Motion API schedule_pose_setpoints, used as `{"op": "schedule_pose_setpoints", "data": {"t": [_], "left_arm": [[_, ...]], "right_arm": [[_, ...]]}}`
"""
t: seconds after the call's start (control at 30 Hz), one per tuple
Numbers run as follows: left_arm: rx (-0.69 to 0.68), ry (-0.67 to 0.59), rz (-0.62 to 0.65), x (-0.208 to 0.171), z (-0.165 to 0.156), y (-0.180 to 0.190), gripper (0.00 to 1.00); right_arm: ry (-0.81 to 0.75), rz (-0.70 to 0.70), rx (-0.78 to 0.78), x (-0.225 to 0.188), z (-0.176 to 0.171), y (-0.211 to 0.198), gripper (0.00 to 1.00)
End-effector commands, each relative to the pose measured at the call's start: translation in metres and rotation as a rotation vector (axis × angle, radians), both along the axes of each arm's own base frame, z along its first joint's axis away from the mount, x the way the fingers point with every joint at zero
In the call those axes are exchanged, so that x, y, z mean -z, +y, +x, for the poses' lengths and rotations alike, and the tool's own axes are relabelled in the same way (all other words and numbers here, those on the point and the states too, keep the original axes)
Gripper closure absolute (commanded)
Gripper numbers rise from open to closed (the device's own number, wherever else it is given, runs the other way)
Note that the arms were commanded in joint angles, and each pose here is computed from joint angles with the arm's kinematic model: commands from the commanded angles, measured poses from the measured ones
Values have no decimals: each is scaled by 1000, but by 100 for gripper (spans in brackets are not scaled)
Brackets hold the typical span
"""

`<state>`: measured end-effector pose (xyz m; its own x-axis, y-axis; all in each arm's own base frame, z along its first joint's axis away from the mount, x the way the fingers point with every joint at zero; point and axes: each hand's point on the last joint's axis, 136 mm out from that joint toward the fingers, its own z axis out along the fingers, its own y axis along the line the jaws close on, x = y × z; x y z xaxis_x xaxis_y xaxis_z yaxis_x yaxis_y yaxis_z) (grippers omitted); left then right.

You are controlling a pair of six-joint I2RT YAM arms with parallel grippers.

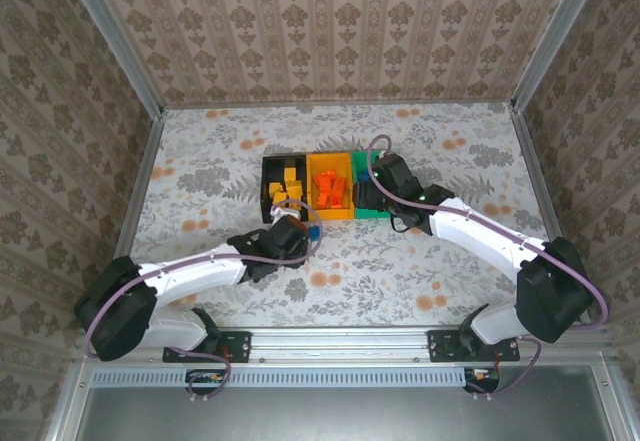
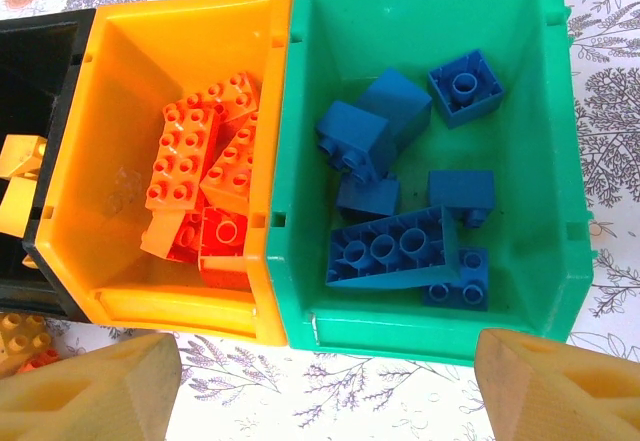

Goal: Sort the legos into containers by color

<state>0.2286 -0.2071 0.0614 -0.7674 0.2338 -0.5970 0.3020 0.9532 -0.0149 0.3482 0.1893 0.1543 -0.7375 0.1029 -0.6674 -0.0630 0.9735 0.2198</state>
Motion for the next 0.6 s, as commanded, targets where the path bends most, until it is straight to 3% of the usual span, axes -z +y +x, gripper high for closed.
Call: {"op": "schedule_pose_setpoints", "data": {"t": [0.0,0.27,0.57], "left_arm": [[46,-47,63,-7,12,-8,40],[31,-49,158,8,28,-11,48],[36,3,206,31,24,-9,51]], "right_arm": [[-47,26,23,-18,-1,-7,21],[-59,29,21,-24,-1,-8,21],[-71,36,22,-28,-3,-11,21]]}}
